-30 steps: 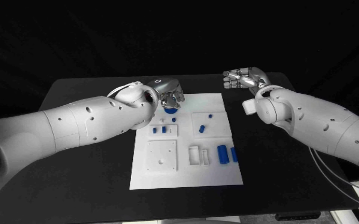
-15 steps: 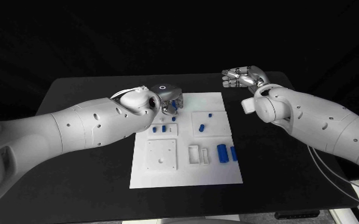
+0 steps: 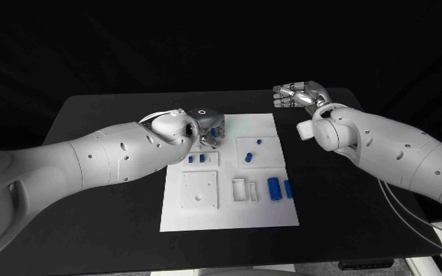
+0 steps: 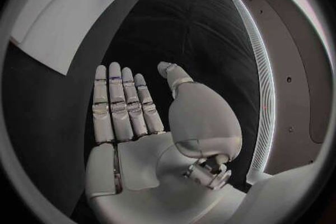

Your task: Assemble the parts on the task board

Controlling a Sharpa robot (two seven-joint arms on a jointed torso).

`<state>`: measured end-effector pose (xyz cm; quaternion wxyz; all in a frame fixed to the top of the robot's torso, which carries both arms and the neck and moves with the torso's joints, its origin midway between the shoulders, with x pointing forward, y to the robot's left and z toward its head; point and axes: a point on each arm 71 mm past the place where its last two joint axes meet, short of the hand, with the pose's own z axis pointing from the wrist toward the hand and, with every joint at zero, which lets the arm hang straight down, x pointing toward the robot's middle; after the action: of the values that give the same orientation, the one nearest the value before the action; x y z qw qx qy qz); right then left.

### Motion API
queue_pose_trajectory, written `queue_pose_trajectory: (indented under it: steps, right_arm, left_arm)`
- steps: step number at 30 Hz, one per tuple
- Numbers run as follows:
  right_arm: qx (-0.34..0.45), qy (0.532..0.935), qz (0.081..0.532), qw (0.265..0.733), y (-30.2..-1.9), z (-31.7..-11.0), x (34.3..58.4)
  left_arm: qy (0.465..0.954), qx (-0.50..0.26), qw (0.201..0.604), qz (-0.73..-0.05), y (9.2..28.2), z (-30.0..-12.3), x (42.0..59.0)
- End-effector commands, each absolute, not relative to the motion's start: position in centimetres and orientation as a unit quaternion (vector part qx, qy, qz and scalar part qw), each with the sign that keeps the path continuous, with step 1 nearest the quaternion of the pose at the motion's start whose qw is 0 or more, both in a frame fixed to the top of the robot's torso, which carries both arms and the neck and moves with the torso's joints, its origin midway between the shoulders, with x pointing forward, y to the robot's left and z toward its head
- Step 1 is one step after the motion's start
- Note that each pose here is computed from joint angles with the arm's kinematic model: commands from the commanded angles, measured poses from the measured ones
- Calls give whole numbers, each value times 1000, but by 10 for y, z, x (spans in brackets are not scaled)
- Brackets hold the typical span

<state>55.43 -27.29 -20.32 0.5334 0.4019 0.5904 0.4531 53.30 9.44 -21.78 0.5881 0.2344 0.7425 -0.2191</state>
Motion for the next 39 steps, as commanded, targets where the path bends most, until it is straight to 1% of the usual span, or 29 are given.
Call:
queue_pose_trajectory:
  steps: [1,16,27,39]
  right_arm:
    - [396,592,462,529,-270,-203,554]
    - [396,592,462,529,-269,-203,554]
    - [396,592,463,529,-269,-202,554]
    - [395,592,464,528,-268,-202,554]
  left_arm:
    - [748,243,580,-213,94,-220,533]
    - [760,238,568,-211,99,-230,532]
    - [762,229,569,-209,105,-234,535]
    - [761,219,569,-222,105,-239,534]
